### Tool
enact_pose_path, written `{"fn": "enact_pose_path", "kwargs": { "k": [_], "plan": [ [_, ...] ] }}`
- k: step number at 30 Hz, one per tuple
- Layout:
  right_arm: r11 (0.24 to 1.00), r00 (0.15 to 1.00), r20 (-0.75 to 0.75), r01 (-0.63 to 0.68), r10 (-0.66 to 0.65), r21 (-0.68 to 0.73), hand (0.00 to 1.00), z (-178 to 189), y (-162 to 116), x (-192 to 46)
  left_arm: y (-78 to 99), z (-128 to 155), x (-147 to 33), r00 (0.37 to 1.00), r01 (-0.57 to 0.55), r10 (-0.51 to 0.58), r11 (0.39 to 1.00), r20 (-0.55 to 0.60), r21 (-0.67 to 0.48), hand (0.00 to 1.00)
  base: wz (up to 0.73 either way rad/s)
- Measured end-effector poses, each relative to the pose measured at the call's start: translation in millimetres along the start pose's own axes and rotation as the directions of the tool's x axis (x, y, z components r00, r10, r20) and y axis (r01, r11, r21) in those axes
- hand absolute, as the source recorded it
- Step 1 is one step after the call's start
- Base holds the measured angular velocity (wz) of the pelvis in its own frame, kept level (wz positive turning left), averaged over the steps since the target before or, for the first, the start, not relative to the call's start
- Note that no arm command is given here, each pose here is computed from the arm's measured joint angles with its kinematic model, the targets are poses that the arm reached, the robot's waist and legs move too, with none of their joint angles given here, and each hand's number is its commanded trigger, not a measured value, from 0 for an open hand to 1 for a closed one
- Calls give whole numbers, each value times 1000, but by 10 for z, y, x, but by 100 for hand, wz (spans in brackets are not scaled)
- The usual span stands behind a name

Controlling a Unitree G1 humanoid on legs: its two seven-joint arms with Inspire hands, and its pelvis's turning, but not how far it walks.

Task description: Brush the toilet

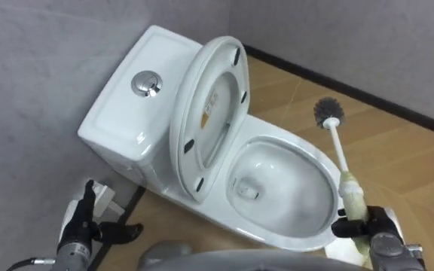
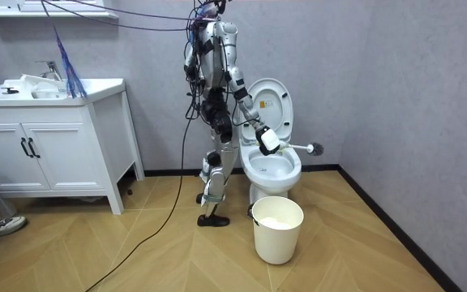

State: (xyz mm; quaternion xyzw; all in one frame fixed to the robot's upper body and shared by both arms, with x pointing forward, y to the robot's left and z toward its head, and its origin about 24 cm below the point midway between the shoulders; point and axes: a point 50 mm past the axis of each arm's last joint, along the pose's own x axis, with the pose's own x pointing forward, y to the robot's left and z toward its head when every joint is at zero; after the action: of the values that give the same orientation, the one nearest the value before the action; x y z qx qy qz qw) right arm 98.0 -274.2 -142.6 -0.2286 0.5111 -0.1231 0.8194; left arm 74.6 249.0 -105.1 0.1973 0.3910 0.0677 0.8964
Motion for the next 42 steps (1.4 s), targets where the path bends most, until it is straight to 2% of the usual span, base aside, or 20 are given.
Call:
{"fn": "enact_pose_path", "kwargs": {
  "k": [4,11,13,16,22,26,29,34,38,42],
  "plan": [
    [992,999,31,-38,42,-118,100,2,63,-12,28,135,-52,997,-31,23,994,78,104,0,19],
    [979,998,-16,-64,62,-192,100,-131,89,-28,86,511,-76,965,-120,78,980,250,160,0,8],
    [980,998,-18,-58,56,-190,100,-128,77,-20,113,726,-113,931,-179,105,966,350,186,0,0],
    [980,998,-25,-57,53,-191,100,-161,76,-25,87,949,-167,883,-210,102,959,459,192,0,2],
    [972,997,-50,-63,53,-225,100,-261,47,-41,59,1323,-289,770,-289,94,933,631,214,0,1],
    [945,995,-76,-86,65,-314,100,-382,32,-71,-2,1501,-279,715,-335,74,909,695,249,0,-4],
    [917,994,-79,-104,80,-386,100,-418,40,-84,-19,1598,-270,683,-348,82,910,726,226,0,-16],
    [850,987,-125,-154,105,-504,100,-580,61,-143,-111,1682,-219,661,-342,61,911,748,228,0,-15],
    [790,981,-161,-186,112,-584,100,-679,64,-180,-172,1655,-220,660,-340,7,895,751,290,0,-29],
    [724,985,-131,-170,111,-668,100,-638,-2,-154,-222,1463,-81,729,-305,-17,887,684,347,0,-18]
  ]
}}
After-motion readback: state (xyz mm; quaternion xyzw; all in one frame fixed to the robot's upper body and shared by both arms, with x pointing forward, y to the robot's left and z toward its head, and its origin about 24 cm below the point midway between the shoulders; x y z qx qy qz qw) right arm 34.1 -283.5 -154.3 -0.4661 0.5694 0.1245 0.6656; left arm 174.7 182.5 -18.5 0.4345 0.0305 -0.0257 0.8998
